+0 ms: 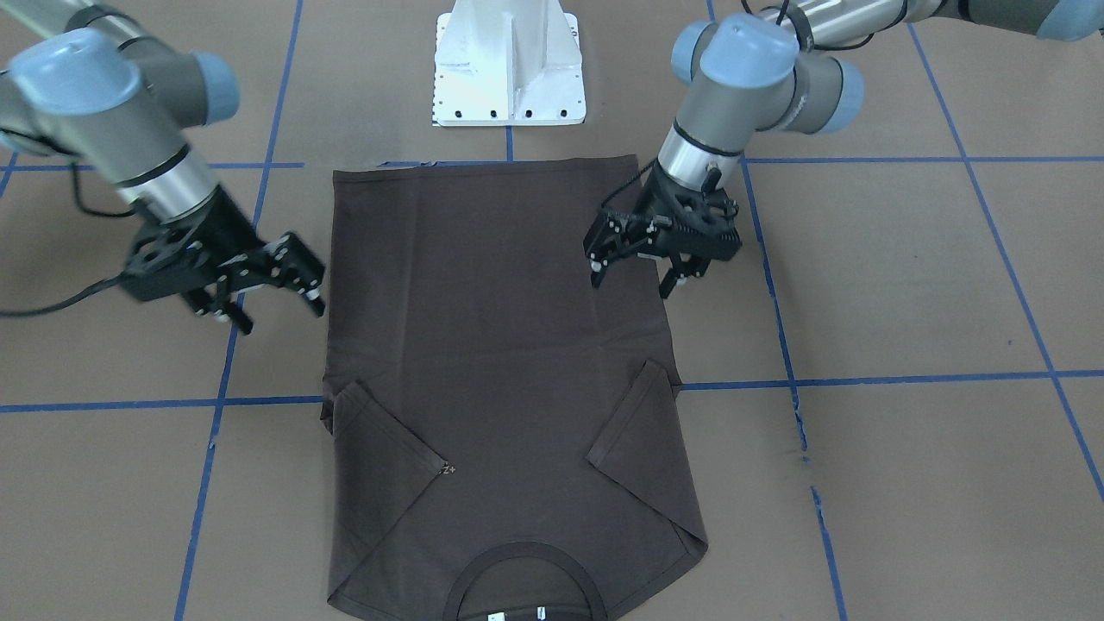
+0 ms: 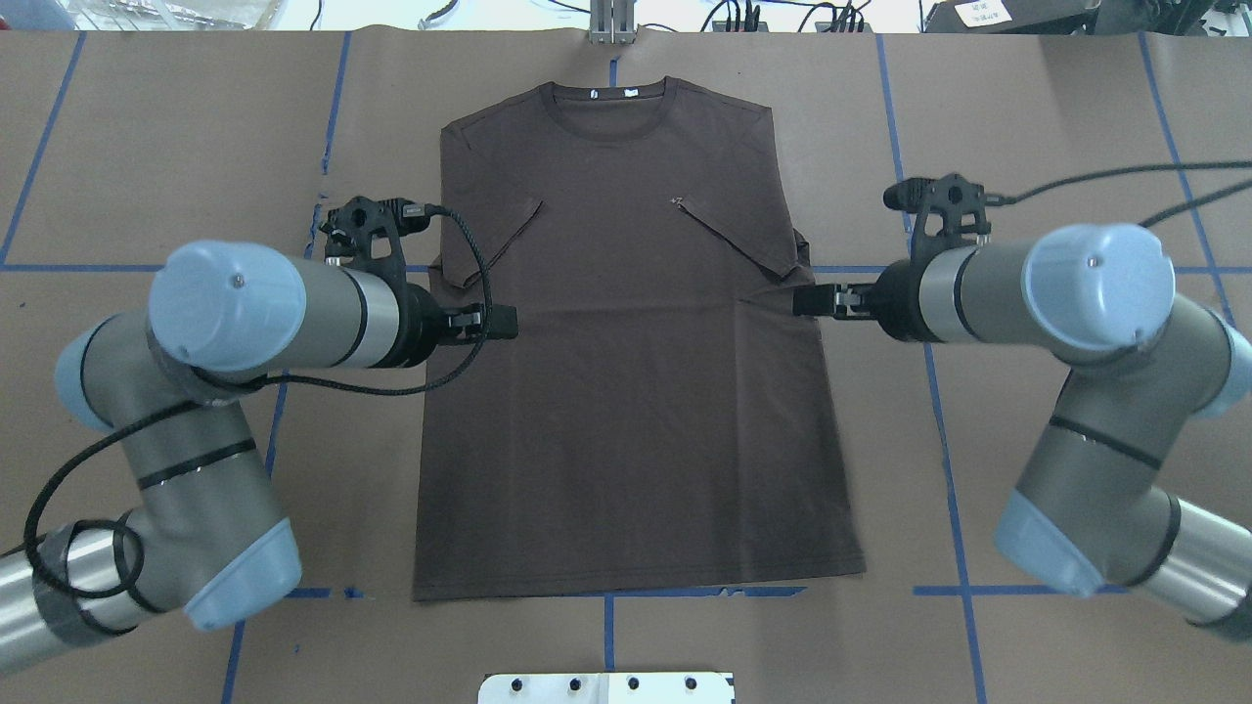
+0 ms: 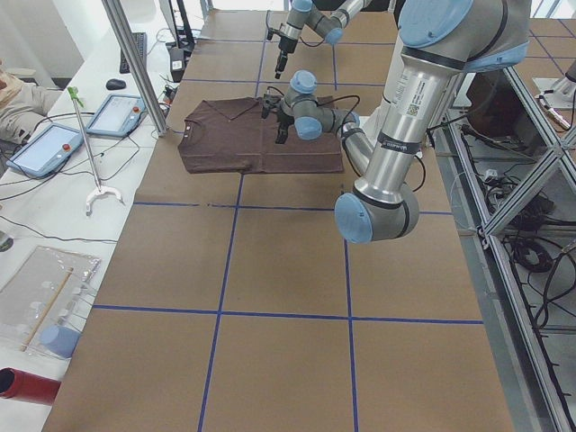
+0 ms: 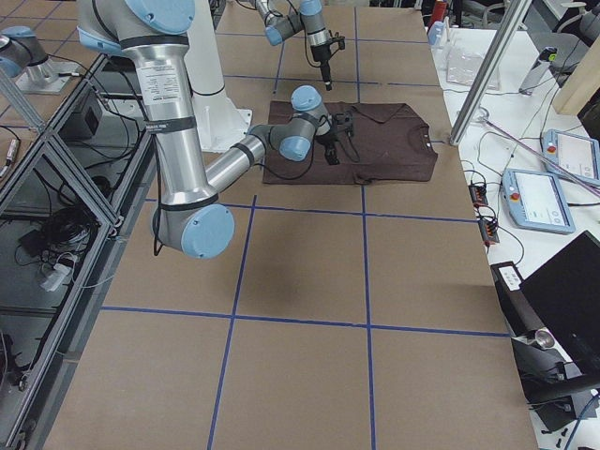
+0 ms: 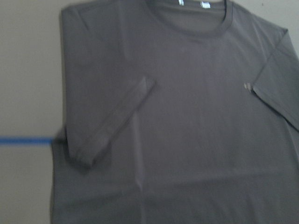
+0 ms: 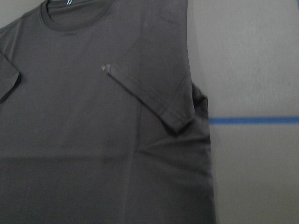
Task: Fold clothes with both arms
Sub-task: 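Release the sleeve with the left gripper while the right gripper moves beside the shirt, then lower both grippers to the hem corners nearest the robot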
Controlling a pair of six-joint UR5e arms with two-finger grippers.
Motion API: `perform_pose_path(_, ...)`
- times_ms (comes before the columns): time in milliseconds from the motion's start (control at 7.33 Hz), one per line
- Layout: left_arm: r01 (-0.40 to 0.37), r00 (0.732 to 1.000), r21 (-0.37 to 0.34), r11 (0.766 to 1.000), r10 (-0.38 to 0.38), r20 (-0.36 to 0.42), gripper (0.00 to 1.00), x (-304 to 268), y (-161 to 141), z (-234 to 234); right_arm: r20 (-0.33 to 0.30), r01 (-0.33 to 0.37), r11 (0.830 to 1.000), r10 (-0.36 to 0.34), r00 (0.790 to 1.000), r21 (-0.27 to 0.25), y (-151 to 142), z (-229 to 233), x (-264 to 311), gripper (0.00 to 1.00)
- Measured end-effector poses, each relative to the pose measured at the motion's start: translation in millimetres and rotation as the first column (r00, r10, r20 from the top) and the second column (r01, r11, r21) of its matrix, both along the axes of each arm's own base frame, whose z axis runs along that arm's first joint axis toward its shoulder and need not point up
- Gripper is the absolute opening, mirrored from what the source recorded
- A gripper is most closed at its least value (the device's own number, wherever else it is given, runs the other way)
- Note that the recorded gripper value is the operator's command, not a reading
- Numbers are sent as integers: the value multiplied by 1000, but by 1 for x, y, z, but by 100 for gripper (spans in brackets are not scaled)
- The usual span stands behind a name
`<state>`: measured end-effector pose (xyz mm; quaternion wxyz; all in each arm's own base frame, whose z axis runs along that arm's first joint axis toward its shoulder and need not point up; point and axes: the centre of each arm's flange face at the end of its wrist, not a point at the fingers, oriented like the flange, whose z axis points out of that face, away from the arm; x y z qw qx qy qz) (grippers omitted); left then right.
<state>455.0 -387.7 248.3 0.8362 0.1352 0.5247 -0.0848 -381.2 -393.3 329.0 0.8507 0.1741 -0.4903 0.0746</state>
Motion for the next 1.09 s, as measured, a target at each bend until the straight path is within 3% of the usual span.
perform_pose_path(136,-5,1000,-36,999,5,-5,100,3,38,12,9,-5,999,6,1000,-43,46,7,-4,95)
perform_pose_path(409,-26,999,-108,994,28,22,95,5,101,45,-10,-19,996,18,1000,-92,91,25,-8,99)
perform_pose_path(546,-29,998,-145,989,36,46,82,14,127,59,-18,-23,995,21,1000,-96,98,30,-9,99)
perform_pose_path(819,-28,992,-216,976,53,111,74,33,166,75,-19,-23,995,22,1000,-95,101,31,-10,99)
perform_pose_path(1092,-38,987,-239,970,73,140,62,43,185,81,-15,-23,995,22,1000,-94,102,29,-9,99)
